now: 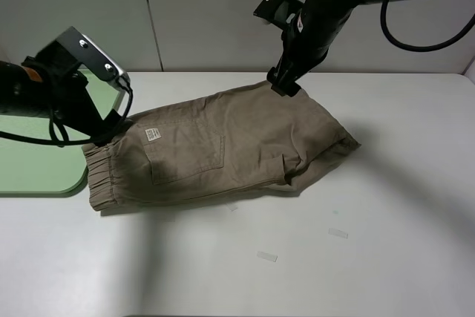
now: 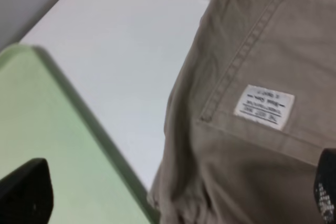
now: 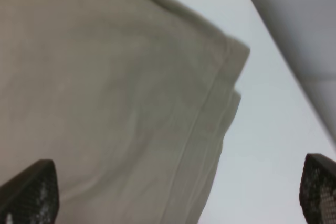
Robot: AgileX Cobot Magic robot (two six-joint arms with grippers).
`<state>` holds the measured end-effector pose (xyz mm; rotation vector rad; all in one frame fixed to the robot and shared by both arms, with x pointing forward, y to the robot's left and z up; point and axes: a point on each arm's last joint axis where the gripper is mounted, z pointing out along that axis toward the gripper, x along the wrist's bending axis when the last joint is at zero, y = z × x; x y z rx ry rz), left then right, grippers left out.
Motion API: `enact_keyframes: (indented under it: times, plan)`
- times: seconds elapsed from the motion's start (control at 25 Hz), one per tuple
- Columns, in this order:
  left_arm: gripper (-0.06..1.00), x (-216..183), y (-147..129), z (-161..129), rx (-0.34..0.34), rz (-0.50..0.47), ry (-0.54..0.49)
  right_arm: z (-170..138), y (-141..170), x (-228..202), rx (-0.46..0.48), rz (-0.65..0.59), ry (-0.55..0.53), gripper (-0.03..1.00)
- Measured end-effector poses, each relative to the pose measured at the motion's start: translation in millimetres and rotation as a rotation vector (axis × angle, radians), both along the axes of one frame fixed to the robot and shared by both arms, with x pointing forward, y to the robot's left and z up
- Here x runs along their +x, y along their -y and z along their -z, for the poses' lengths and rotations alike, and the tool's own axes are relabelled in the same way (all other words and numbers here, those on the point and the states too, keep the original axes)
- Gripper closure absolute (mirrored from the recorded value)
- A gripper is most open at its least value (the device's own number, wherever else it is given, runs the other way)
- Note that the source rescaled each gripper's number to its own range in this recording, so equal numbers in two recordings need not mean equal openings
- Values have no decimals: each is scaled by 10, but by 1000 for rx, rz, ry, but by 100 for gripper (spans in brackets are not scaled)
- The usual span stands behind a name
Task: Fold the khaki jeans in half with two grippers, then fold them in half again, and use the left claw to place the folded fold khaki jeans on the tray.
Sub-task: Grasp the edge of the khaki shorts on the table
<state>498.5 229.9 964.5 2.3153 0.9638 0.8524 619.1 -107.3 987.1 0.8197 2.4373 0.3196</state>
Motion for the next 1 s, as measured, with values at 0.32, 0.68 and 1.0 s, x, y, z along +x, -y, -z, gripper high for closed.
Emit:
enact_keyframes:
  times: [0.32, 0.68, 1.0]
  plan:
    - [-5, -488, -99, -525, -69, -25, -51, -127, 46, -227, 79, 144, -191, -3]
    - [-5, -1263, -354, -917, -145, -196, -145, -94, 17, -379, 135, 221, -372, -3]
    - [-3, -1951, -632, -994, -215, -463, -238, -94, 4, -402, 154, 234, -399, -3]
